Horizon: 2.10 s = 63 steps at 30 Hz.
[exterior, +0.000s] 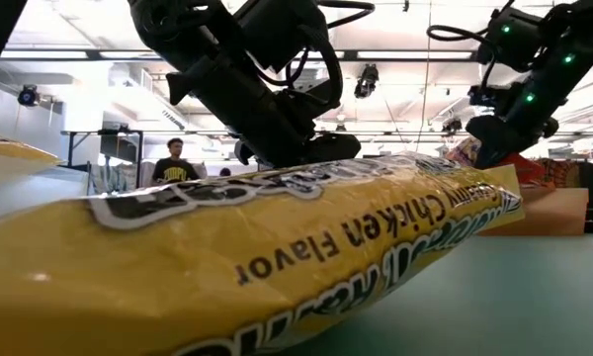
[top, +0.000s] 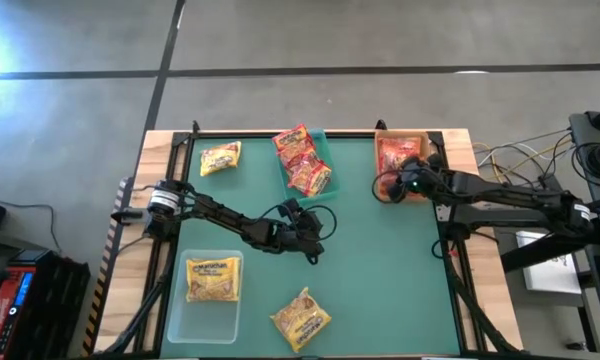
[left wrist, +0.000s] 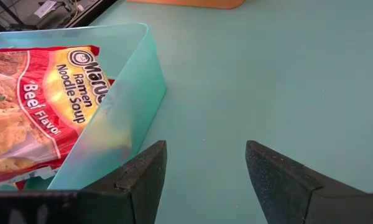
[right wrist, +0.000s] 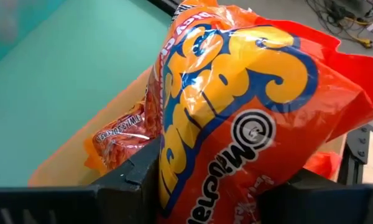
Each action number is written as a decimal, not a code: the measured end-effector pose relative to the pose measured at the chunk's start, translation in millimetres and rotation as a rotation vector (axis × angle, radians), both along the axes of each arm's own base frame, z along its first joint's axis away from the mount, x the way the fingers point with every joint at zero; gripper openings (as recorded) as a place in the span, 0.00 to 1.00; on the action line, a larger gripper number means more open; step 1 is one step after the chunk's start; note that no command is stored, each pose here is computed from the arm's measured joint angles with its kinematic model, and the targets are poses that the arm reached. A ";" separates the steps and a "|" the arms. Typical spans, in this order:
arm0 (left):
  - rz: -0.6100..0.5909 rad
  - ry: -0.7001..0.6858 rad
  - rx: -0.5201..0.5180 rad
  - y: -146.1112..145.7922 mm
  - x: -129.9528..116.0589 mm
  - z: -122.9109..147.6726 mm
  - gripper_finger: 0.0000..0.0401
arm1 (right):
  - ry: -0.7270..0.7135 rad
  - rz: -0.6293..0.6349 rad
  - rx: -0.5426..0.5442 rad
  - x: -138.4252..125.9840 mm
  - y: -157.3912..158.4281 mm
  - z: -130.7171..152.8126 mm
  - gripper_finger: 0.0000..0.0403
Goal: Sort Maruchan noodles
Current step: Put the orange noodle pack into the orange bin, then put the top yellow noddle pack into the transparent bin
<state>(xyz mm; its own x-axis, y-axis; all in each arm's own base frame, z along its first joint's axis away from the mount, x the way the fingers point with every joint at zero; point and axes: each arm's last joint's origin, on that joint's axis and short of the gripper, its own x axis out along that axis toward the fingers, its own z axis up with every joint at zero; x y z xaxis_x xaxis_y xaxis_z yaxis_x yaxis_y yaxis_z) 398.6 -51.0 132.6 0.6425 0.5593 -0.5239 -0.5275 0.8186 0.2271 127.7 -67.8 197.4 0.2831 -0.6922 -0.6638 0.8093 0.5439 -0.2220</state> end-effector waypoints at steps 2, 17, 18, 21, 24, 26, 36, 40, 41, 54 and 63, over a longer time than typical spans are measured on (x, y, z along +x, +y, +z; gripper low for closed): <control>0.000 0.000 0.000 0.1 0.0 0.0 0.51 | -0.020 -0.007 0.024 1.6 -0.1 -1.2 0.43; -0.001 0.042 0.049 8.8 -0.7 2.7 0.51 | -0.388 -0.169 0.115 14.1 -3.3 50.4 0.52; 0.015 0.049 0.059 12.3 -1.5 4.8 0.51 | -0.400 -0.167 0.112 14.6 -3.5 54.3 0.52; 0.059 0.064 0.081 24.6 -5.3 15.1 0.51 | -0.425 -0.162 0.100 15.7 -4.0 64.1 0.51; 0.107 0.085 0.100 37.9 -10.6 25.6 0.51 | -0.434 -0.169 0.078 15.8 -4.6 69.4 0.51; 0.142 0.102 0.115 47.4 -15.0 33.2 0.51 | -0.433 -0.178 0.064 15.5 -4.9 70.1 0.51; 0.344 0.258 0.155 99.8 -44.7 46.7 0.51 | -0.411 -0.147 0.096 31.0 0.4 61.7 0.51; 0.425 0.325 0.135 122.5 -57.7 43.5 0.51 | -0.383 -0.053 0.100 50.0 9.2 55.1 0.51; 0.439 0.346 0.134 127.5 -61.0 43.8 0.51 | -0.384 -0.031 0.101 54.7 11.8 53.8 0.51; 0.480 0.639 0.135 149.1 -119.7 61.6 0.51 | -0.311 0.121 0.132 89.1 38.2 31.2 0.51; 0.601 0.576 -0.072 169.6 -185.2 53.7 0.51 | -0.278 0.139 0.127 104.8 41.1 16.5 0.51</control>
